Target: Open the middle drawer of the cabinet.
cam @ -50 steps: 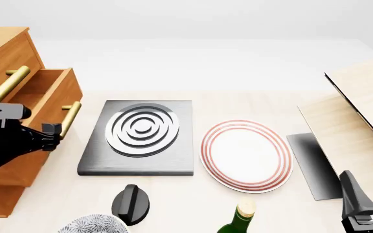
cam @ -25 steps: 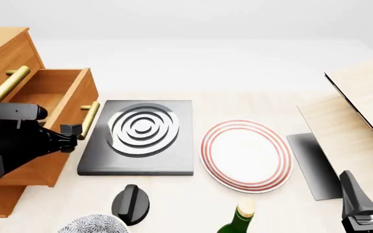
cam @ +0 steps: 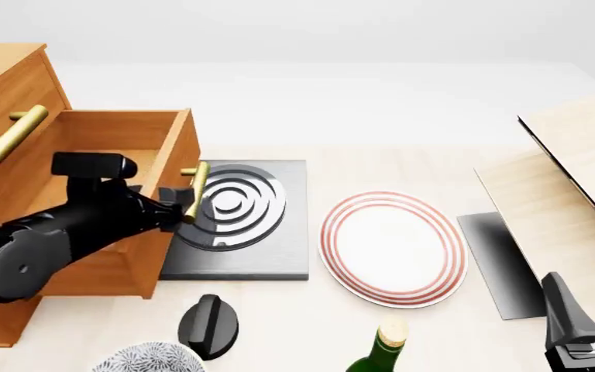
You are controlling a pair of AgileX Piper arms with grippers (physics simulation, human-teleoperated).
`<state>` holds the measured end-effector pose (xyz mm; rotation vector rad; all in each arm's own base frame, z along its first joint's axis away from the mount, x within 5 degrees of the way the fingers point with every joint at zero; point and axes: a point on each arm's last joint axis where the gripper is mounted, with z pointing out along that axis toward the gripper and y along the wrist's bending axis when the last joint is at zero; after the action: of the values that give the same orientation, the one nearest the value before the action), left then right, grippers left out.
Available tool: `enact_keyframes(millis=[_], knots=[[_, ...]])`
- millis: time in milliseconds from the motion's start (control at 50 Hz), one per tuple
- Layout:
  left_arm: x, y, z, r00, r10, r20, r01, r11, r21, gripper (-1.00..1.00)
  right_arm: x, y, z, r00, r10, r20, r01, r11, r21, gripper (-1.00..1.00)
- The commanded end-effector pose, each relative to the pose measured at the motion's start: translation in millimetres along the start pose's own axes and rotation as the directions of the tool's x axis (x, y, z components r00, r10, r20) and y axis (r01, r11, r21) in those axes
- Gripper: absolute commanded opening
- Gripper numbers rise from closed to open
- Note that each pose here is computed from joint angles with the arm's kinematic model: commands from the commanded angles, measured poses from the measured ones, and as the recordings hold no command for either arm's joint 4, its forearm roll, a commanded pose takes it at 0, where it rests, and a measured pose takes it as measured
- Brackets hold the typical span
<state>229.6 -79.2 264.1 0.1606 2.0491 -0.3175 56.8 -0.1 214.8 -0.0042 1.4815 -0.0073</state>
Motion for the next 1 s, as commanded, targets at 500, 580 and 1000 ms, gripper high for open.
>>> enact_keyframes(millis=[500,580,1000], knots=[[-46.0,-38.3,-51.8,0.969,0.207,0.137,-0.223,0.967,0.120,1.00,0.0,0.0,0.0,1.000,0.000,0.000,0.000,1.000,0.000,1.00],[-54.0,-32.9,-74.4,0.963,0.197,0.187,-0.218,0.971,0.101,1.00,0.0,0.0,0.0,1.000,0.000,0.000,0.000,1.000,0.000,1.00],[-25.1,-2.4,-265.5,0.782,0.298,0.547,-0.234,0.954,-0.186,1.00,0.0,0.0,0.0,1.000,0.000,0.000,0.000,1.000,0.000,1.00]])
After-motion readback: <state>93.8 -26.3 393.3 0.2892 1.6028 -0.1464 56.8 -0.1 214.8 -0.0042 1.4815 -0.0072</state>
